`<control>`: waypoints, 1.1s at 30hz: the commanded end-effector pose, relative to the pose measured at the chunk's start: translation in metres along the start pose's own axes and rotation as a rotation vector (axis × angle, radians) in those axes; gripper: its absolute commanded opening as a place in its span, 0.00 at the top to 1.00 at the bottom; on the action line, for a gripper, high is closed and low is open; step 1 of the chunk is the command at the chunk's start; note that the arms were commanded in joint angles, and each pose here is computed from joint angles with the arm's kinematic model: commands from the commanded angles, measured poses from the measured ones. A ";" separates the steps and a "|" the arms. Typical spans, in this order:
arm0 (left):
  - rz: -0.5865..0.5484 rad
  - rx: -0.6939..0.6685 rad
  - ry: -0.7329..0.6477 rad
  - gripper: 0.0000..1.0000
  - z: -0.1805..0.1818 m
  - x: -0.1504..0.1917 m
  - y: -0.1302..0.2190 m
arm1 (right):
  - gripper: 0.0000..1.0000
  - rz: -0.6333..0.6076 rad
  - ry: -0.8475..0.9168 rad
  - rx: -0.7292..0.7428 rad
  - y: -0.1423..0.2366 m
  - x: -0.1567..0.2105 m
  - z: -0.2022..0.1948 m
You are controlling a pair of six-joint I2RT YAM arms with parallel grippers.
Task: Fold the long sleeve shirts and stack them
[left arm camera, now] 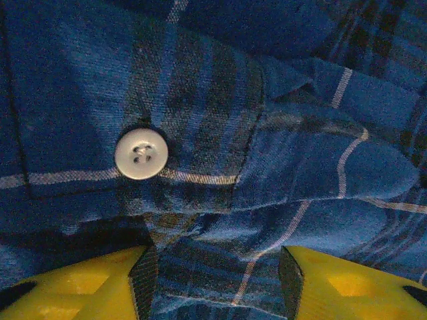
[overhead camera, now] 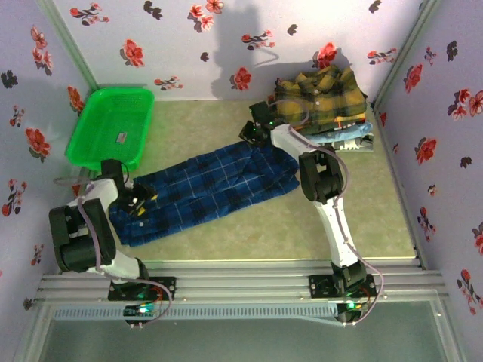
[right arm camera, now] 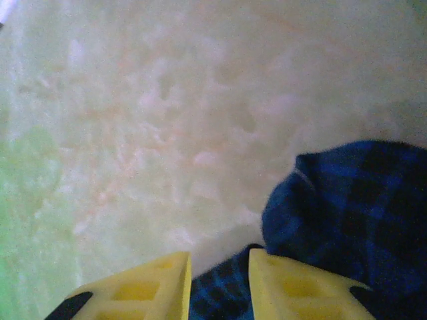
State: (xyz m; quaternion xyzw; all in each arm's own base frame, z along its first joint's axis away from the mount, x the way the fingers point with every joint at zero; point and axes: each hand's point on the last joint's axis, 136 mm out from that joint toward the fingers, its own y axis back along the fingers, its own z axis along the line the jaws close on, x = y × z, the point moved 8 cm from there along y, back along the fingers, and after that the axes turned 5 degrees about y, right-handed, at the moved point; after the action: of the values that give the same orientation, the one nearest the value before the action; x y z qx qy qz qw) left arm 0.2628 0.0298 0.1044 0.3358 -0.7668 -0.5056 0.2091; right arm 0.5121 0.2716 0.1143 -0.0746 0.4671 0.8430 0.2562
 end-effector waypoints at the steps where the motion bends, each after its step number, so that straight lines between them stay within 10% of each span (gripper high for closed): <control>1: 0.013 0.056 0.047 0.44 0.000 0.009 0.012 | 0.64 -0.098 0.071 -0.070 0.043 -0.025 0.029; 7: -0.214 0.280 -0.096 0.31 -0.047 0.012 0.091 | 0.46 -0.199 0.192 -0.096 0.153 -0.005 0.070; 11: -0.220 0.251 -0.245 0.26 -0.068 0.011 0.111 | 0.45 -0.108 0.241 0.151 0.190 0.041 0.057; 18: -0.138 -0.107 -0.547 0.38 -0.085 0.017 0.074 | 0.69 0.011 0.166 0.293 0.159 0.124 0.005; 33: 0.086 -0.236 -0.270 0.48 -0.048 -0.008 -0.022 | 0.72 0.041 0.092 0.400 0.064 0.159 -0.014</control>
State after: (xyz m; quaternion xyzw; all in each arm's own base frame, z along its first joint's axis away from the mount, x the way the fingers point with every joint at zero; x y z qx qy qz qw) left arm 0.3077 -0.0097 0.1167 0.1783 -0.7259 -0.6537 0.1182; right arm 0.3315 0.2827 0.1000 -0.0614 0.6410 0.7416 0.1881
